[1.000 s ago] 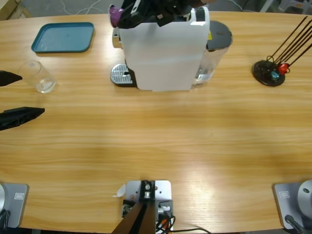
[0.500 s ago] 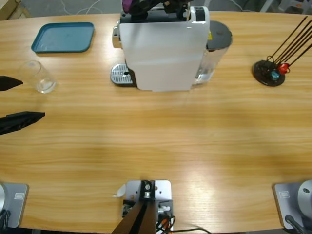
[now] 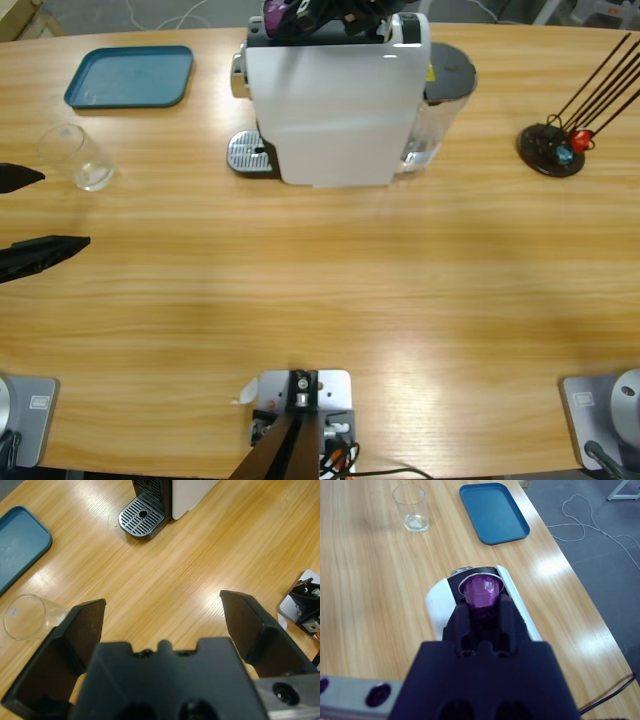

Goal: Pour coffee

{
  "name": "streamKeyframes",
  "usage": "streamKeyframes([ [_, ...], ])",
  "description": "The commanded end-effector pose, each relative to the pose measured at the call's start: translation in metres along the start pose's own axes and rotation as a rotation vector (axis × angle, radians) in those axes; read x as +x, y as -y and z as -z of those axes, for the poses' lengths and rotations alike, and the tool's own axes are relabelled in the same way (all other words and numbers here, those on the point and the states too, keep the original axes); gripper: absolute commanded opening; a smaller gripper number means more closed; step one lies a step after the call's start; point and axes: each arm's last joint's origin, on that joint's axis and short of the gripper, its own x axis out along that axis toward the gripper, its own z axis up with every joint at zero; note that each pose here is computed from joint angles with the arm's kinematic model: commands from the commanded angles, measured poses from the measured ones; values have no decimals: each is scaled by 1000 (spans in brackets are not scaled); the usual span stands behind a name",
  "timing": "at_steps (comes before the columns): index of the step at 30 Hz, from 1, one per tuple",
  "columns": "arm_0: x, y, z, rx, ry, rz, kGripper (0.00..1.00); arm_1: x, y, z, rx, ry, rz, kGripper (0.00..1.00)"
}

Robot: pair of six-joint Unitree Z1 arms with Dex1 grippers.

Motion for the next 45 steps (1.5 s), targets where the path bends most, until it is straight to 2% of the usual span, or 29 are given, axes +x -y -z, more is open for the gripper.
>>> streamKeyframes([
  [1,-2,-1,12,-5,-8,-21,991,1,9,15,21,-80,81,802],
  [3,-2,-1,12,-5,-7,-21,991,-2,4,11,7,-79,100,946],
  [6,-4,-1,12,-6,0,-22,991,-8,-3,3,-12,-56,102,986],
  [9,-4,-1,14,-10,1,-22,991,-16,-14,-13,-28,-7,91,976],
  [10,-4,-1,14,-10,1,-22,991,-18,-21,-20,-35,14,73,926],
  [14,-2,-1,11,-8,-7,-18,991,-33,-55,-43,45,105,5,436],
  [16,-3,-1,10,-8,-2,-17,991,-41,-72,-43,196,95,-10,214],
  [18,-4,-1,8,-9,5,-16,991,-54,-84,-34,272,61,-5,10],
  [20,-5,-1,6,-12,13,-12,991,-73,-98,-18,306,41,82,0],
  [23,-9,-1,0,-17,36,-7,991,-108,-107,13,472,-7,260,0],
  [26,-7,-1,-1,-22,30,-6,991,-133,-110,42,643,11,408,0],
  [28,-6,-1,-2,-24,26,-6,991,-140,-109,49,664,20,470,0],
  [31,-7,-1,-4,-25,33,-7,991,-138,-99,43,669,45,594,0],
  [34,-8,-1,-3,-27,36,-5,991,-126,-71,25,721,90,681,0],
  [37,-9,-1,-1,-33,34,-5,991,-109,-43,-6,755,144,686,0],
  [40,-11,-1,0,-33,38,-5,991,-88,-19,-22,778,129,711,0],
  [45,-9,-1,5,-33,25,-5,987,-78,-22,-31,824,132,652,0],
])
